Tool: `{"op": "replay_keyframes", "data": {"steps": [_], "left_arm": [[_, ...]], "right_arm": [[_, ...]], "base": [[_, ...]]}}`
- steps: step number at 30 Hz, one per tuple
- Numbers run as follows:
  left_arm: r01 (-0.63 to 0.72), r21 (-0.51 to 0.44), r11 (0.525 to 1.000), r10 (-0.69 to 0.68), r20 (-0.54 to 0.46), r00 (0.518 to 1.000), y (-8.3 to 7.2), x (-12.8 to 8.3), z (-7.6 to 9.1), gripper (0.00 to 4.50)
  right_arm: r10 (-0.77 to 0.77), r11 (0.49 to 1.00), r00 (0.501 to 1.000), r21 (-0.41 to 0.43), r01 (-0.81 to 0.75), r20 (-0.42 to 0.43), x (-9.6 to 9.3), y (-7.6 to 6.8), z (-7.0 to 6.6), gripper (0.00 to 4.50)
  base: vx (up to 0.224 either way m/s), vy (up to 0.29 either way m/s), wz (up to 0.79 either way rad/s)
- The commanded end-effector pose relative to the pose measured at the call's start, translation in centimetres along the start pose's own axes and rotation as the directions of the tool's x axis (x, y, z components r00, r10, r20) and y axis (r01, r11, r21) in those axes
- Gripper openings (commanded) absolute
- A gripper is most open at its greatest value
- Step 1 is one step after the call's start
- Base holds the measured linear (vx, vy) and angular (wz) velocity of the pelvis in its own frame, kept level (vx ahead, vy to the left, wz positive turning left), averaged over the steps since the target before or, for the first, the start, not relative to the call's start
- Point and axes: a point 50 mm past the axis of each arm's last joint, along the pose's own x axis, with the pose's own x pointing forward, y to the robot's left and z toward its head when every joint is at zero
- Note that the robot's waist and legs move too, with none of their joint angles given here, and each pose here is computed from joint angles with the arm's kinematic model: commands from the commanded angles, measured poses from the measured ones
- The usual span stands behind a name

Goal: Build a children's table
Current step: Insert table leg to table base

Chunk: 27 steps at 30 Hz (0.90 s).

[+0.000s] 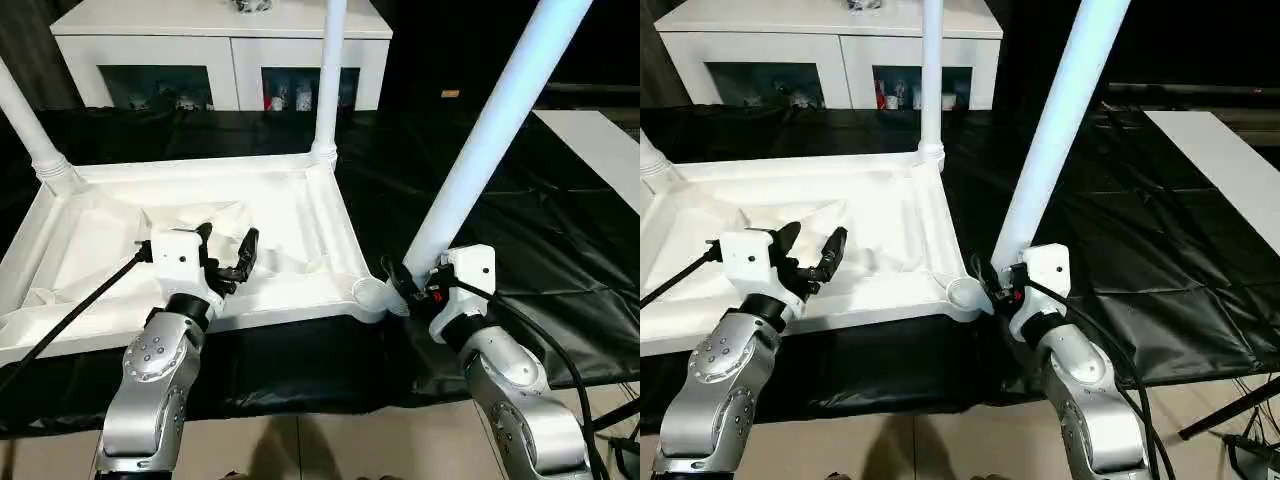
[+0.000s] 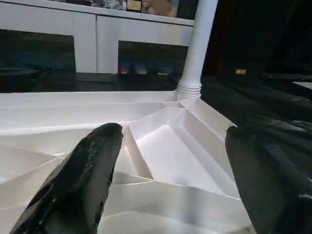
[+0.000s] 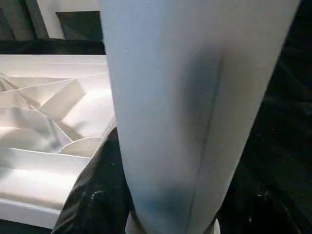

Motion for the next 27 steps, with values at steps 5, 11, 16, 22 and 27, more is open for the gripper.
{"op": "replay_keyframes", "data": {"steps": [5, 11, 16, 22, 27], "left_arm": [[0.005, 0.013, 1.000, -0.005, 0.005, 1.000, -0.07, -0.16, 0.10, 3.81], [0.005, 0.013, 1.000, -0.005, 0.005, 1.000, -0.07, -0.16, 0.10, 3.81], [0.005, 0.013, 1.000, -0.005, 0.005, 1.000, -0.07, -0.16, 0.10, 3.81], [0.005, 0.013, 1.000, -0.005, 0.005, 1.000, -0.07, -0.16, 0.10, 3.81], [0.005, 0.013, 1.000, -0.005, 0.005, 1.000, -0.07, -0.16, 0.10, 3.81]], "right_arm": [[-0.007, 1.000, 0.999, -0.004, 0.007, -0.033, 0.01, -0.20, -0.51, 1.86], [-0.007, 1.000, 0.999, -0.004, 0.007, -0.033, 0.01, -0.20, -0.51, 1.86], [-0.007, 1.000, 0.999, -0.004, 0.007, -0.033, 0.01, -0.20, -0.51, 1.86], [-0.007, 1.000, 0.999, -0.004, 0.007, -0.033, 0.01, -0.20, -0.51, 1.86], [-0.007, 1.000, 0.999, -0.004, 0.007, -0.033, 0.01, -0.20, -0.51, 1.86]], "base": [[0.000, 0.000, 0.00], [0.000, 0.000, 0.00], [0.000, 0.000, 0.00], [0.000, 0.000, 0.00], [0.000, 0.000, 0.00]]}}
